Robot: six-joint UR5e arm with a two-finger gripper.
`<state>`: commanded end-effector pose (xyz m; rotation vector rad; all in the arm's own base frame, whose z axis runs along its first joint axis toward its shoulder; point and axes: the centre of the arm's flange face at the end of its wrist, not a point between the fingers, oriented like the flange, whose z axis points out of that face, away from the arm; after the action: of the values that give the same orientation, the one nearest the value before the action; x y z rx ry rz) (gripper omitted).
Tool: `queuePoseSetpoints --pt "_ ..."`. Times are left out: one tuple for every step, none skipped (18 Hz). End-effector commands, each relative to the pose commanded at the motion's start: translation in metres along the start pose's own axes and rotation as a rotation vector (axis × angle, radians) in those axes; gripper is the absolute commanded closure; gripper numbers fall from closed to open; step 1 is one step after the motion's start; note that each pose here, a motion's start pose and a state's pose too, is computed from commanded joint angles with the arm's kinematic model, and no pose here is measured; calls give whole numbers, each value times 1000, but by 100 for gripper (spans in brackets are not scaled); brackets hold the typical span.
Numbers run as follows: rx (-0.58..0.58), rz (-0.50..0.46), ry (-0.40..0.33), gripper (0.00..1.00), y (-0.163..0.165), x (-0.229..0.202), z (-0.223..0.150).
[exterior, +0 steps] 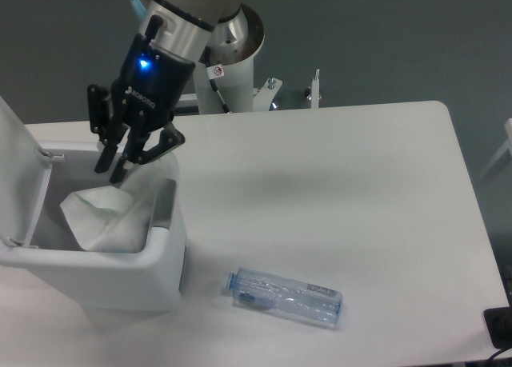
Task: Place the trash in the trash can
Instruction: 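Carry the tissue over the trash bin and open the gripper, then move the open gripper back over the clear plastic bottle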
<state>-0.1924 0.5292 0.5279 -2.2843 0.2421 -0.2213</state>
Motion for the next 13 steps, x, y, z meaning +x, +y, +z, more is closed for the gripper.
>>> queuePoseSetpoints --pt "-1 1 1 36 0 -1 1" --pt "-2 0 2 32 0 -2 2" --pt "-5 -3 5 21 2 -3 4" --pt "-9 -7 8 19 4 -5 7" --pt "-13 -11 10 14 6 -7 10" --pt "-19 -18 13 8 9 -11 14" --pt "-20 -28 11 5 11 -16 14" --pt "-18 -34 3 0 13 -22 13" --pt "-12 -44 -13 0 17 -33 11" --pt "-8 -58 -27 0 21 -44 6" --pt "-7 -87 -43 0 27 -60 2" --pt "-6 -105 -56 0 32 -71 -3" --pt "-8 -124 -66 0 38 -81 -6"
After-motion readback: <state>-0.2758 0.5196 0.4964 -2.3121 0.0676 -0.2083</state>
